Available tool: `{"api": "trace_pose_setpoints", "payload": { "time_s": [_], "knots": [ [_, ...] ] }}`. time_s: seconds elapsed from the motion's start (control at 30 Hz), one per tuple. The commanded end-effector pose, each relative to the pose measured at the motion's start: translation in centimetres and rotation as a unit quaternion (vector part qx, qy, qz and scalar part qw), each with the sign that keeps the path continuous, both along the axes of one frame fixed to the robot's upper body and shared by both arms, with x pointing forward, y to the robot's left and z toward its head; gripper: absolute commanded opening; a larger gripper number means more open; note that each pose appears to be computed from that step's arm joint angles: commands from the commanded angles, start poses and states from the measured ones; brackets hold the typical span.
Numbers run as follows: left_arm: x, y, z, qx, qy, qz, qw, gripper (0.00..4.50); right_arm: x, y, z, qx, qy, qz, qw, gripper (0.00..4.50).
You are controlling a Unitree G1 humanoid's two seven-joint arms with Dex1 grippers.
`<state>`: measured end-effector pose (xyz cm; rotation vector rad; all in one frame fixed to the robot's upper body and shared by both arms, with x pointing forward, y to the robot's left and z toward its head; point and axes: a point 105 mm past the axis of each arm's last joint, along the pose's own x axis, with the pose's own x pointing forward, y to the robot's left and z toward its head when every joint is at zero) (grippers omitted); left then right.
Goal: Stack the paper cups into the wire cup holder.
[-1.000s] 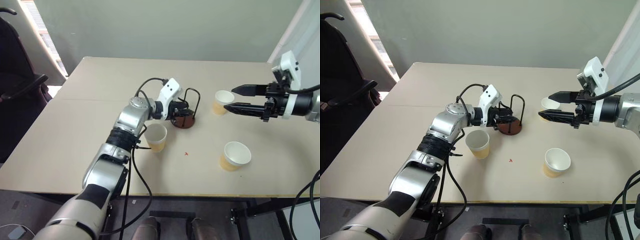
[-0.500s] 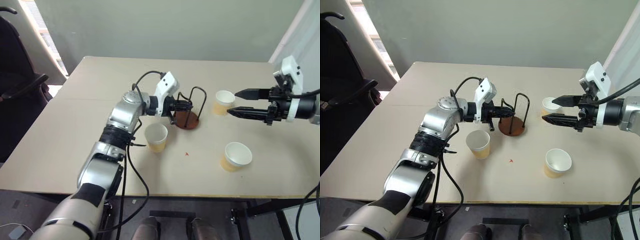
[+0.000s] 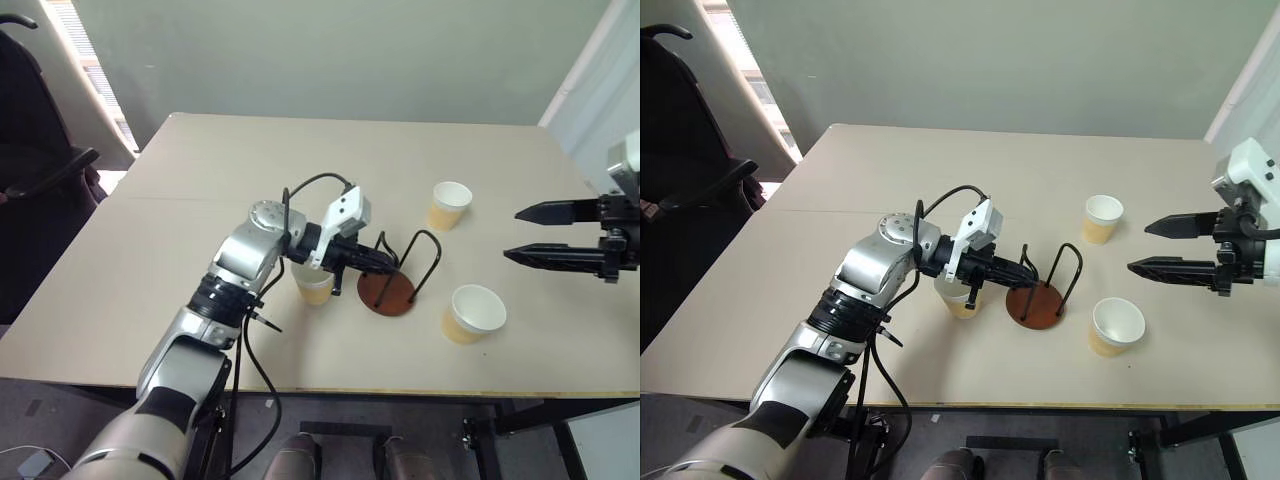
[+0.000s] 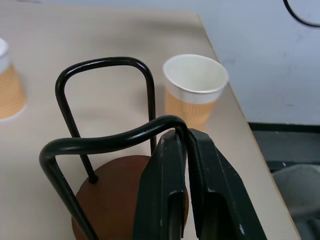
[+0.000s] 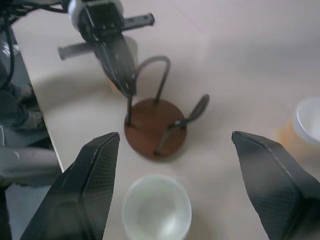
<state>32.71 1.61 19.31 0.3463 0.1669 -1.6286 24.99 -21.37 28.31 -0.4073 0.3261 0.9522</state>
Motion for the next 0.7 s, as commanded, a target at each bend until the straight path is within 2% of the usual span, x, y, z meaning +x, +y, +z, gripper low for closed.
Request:
{"api": "trace_pose_setpoints", "payload": {
  "time_s": [0.03, 0.23, 0.37, 0.67, 0.7],
  "knots": [
    [-0.9, -1.0, 0.7, -0.009, -0.025, -0.031, 0.999, 0.02, -0.8, 0.2, 1.1, -0.007, -0.028, 0.006, 1.0, 3.74],
    [-1.2, -0.8, -0.9, 0.027, -0.029, -0.051, 0.998, 0.02, -0.7, 0.5, 0.9, -0.003, -0.033, 0.008, 0.999, 3.74],
    [-1.2, -0.3, -1.7, 0.051, -0.04, -0.057, 0.996, 1.17, -0.6, 0.7, 0.8, -0.001, -0.034, 0.008, 0.999, 3.74],
    [-0.5, 0.3, 0.1, 0.039, -0.08, -0.034, 0.996, 4.24, -0.2, 0.9, 0.6, -0.001, -0.035, 0.017, 0.999, 3.74],
    [-0.5, 0.6, 0.5, 0.04, -0.086, -0.032, 0.995, 4.24, -0.1, 1.0, 0.5, -0.002, -0.034, 0.02, 0.999, 3.74]
  ]
}}
